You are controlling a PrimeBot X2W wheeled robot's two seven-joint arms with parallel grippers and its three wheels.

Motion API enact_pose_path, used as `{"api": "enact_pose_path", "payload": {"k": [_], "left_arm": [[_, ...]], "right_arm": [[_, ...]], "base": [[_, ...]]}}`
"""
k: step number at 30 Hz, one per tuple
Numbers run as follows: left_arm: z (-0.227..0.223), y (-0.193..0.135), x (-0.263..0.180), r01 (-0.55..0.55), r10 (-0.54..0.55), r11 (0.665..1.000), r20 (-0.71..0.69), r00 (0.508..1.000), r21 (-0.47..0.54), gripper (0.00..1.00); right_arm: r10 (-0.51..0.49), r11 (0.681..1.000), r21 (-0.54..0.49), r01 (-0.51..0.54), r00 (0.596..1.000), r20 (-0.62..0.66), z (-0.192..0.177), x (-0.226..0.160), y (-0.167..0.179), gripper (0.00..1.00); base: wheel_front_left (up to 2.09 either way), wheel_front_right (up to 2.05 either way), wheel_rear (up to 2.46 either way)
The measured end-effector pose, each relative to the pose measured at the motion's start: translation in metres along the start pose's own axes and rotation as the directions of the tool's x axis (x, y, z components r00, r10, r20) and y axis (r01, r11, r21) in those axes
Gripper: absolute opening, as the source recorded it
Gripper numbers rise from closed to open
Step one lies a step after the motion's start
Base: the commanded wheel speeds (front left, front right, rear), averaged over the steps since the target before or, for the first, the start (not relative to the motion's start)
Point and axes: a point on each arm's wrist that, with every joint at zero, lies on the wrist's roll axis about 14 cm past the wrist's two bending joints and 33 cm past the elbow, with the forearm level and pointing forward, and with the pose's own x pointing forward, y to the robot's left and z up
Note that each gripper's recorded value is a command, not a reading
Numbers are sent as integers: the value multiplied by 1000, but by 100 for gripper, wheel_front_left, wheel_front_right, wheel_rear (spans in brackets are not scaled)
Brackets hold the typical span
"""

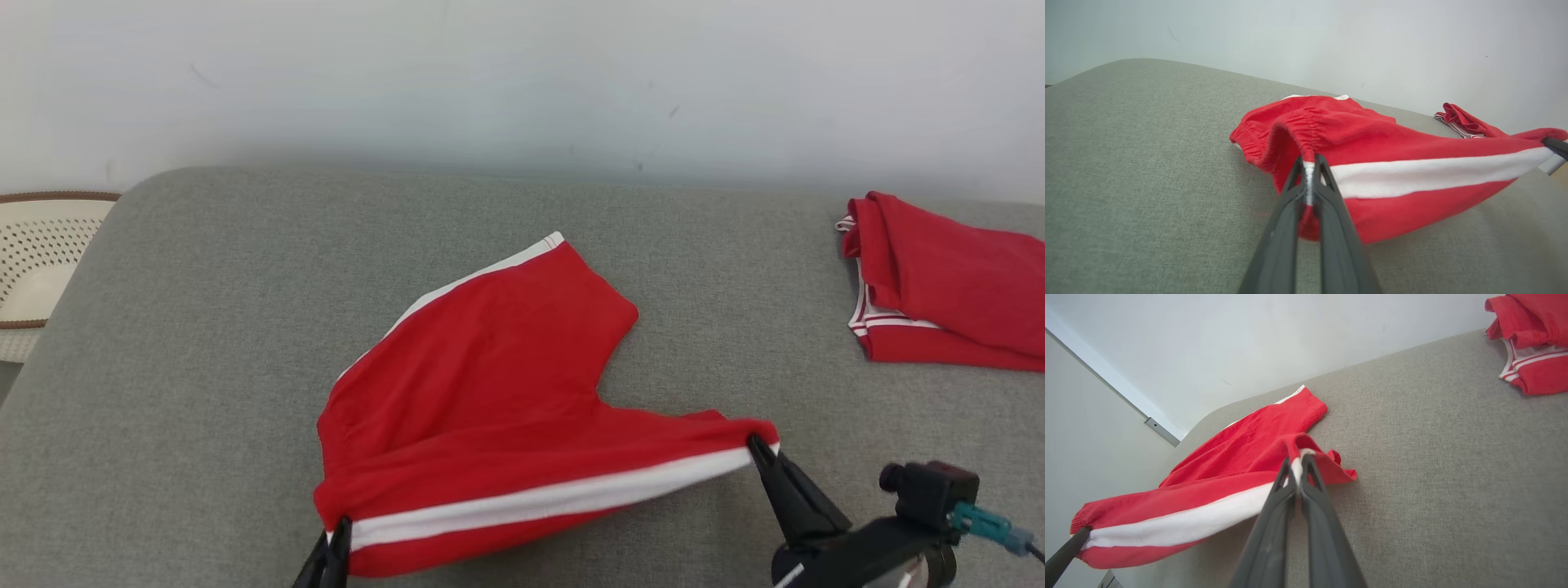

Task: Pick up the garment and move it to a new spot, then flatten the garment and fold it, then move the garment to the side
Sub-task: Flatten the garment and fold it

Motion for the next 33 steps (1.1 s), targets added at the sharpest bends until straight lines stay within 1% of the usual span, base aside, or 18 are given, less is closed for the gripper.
{"api": "enact_pose_path", "payload": {"k": [2,3,4,5,6,8,13,15,19,27,30,33], "left_arm": [[4,1,4,1,-1,1000,14,1000,-1,0],[8,2,9,3,-3,1000,27,1000,0,0],[13,6,18,2,-3,1000,46,999,8,0],[13,6,18,2,-3,1000,46,999,8,0],[16,8,23,0,0,1000,54,999,11,0],[21,12,35,-5,4,1000,71,997,16,0],[23,22,63,-25,24,1000,83,996,15,0],[22,26,74,-39,38,999,85,996,5,0],[17,31,94,-42,41,999,74,996,3,0],[4,46,127,-71,71,997,49,996,-2,0],[-5,49,137,-77,77,997,31,997,-4,0],[-12,54,146,-85,85,996,15,996,2,0]], "right_arm": [[5,1000,-10,-5,1000,17,7,7,0,0],[13,999,-35,-12,1000,22,11,13,1,0],[26,997,-68,-23,999,38,22,28,0,0],[26,997,-68,-23,999,38,22,28,0,0],[30,997,-76,-27,999,43,26,37,0,0],[45,992,-117,-40,998,37,33,55,0,0],[63,986,-157,-59,998,21,48,104,-2,0],[63,984,-169,-57,998,28,57,122,-6,0],[46,976,-212,-46,999,-2,63,156,-19,0],[10,969,-246,-26,998,-64,61,213,-40,0],[-15,967,-256,-9,996,-91,53,229,-52,0],[-20,967,-254,-12,993,-120,41,245,-56,0]], "base": [[0,0,0],[0,0,0],[0,0,0],[0,0,0],[0,0,0],[0,0,0],[0,0,0],[0,0,0],[0,0,0],[0,0,0],[0,0,0],[0,0,0]]}}
